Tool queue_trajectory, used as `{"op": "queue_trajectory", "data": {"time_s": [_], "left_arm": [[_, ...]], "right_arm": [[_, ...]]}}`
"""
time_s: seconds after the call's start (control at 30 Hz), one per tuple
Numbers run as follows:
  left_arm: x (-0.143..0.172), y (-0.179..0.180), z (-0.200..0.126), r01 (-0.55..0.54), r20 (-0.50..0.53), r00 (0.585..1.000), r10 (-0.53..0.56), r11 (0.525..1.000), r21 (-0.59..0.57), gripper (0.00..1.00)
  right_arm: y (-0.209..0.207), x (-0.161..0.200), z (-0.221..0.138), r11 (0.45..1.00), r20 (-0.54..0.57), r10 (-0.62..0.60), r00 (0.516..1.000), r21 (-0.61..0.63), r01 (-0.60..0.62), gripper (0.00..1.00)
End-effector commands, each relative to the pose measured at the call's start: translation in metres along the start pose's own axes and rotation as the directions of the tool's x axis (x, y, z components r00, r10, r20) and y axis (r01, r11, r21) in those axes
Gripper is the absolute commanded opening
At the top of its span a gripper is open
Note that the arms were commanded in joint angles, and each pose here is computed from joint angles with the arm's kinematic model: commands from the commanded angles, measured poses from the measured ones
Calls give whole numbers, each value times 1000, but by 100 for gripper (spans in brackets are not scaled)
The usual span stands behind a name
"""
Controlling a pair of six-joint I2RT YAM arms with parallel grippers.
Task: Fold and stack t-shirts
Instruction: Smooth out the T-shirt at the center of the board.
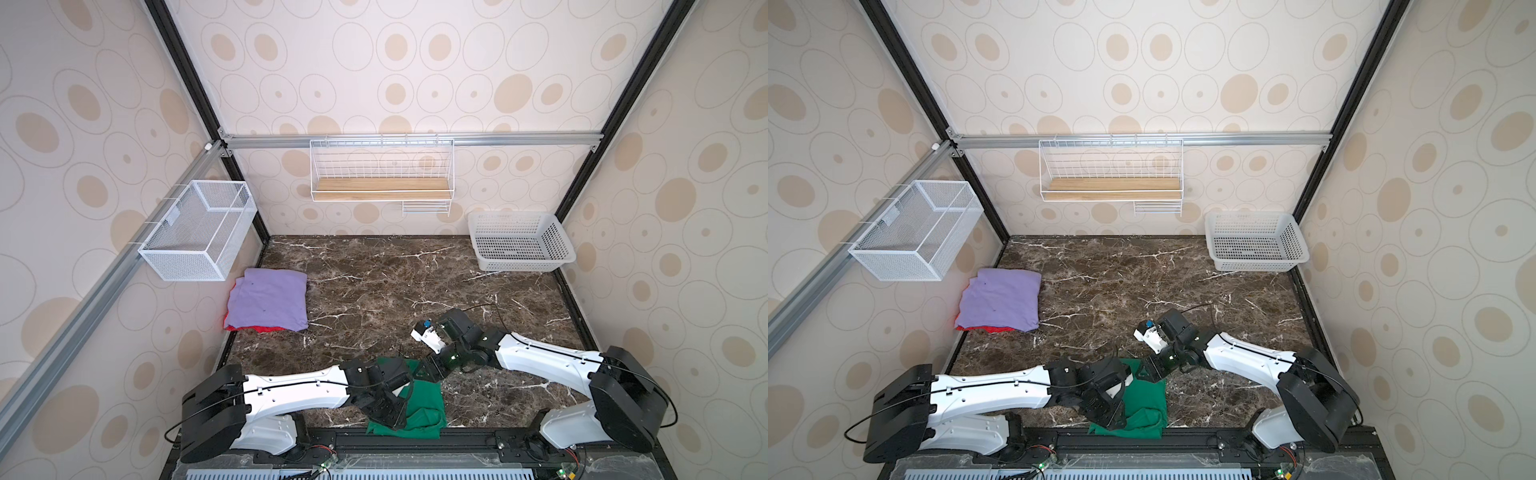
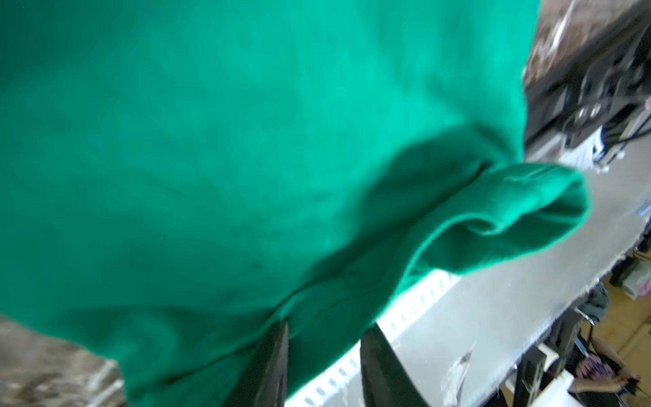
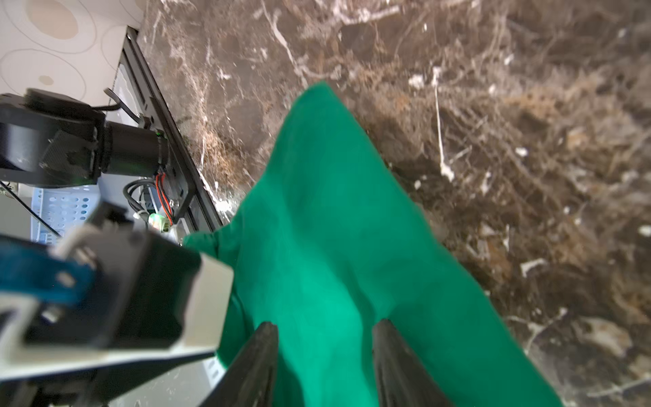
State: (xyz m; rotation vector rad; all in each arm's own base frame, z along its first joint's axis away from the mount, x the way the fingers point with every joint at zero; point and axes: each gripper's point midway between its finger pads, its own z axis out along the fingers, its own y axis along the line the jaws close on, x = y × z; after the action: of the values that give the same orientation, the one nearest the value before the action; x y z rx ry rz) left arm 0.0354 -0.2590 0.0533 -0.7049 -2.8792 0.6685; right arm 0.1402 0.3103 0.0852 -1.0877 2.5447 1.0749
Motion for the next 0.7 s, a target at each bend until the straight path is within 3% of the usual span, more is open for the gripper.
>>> {"op": "queue_trajectory", "data": {"time_s": [0.0,0.17,0.33,0.5,0.6,0.67], "left_arm": [[22,-6,3,37,-52,998,-36,999,23,38],[40,1,4,61,-94,994,-57,998,32,38],[44,0,-28,35,-39,999,-34,998,42,41],[-3,9,-71,45,247,968,-30,997,-55,40],[-31,18,-63,146,299,945,-134,989,-17,36],[-46,25,-57,166,315,939,-138,984,-64,32]], "right_arm": [[-2,-2,5,1000,-17,-18,1000,-2,18,49],[-10,10,14,1000,-52,9,999,3,-8,48],[-16,19,17,1000,-64,21,998,20,-20,48],[-2,7,3,1000,-25,15,1000,2,-15,46],[8,5,-10,1000,-20,-2,1000,7,2,46],[15,8,-13,1000,-38,-23,999,5,24,46]]}}
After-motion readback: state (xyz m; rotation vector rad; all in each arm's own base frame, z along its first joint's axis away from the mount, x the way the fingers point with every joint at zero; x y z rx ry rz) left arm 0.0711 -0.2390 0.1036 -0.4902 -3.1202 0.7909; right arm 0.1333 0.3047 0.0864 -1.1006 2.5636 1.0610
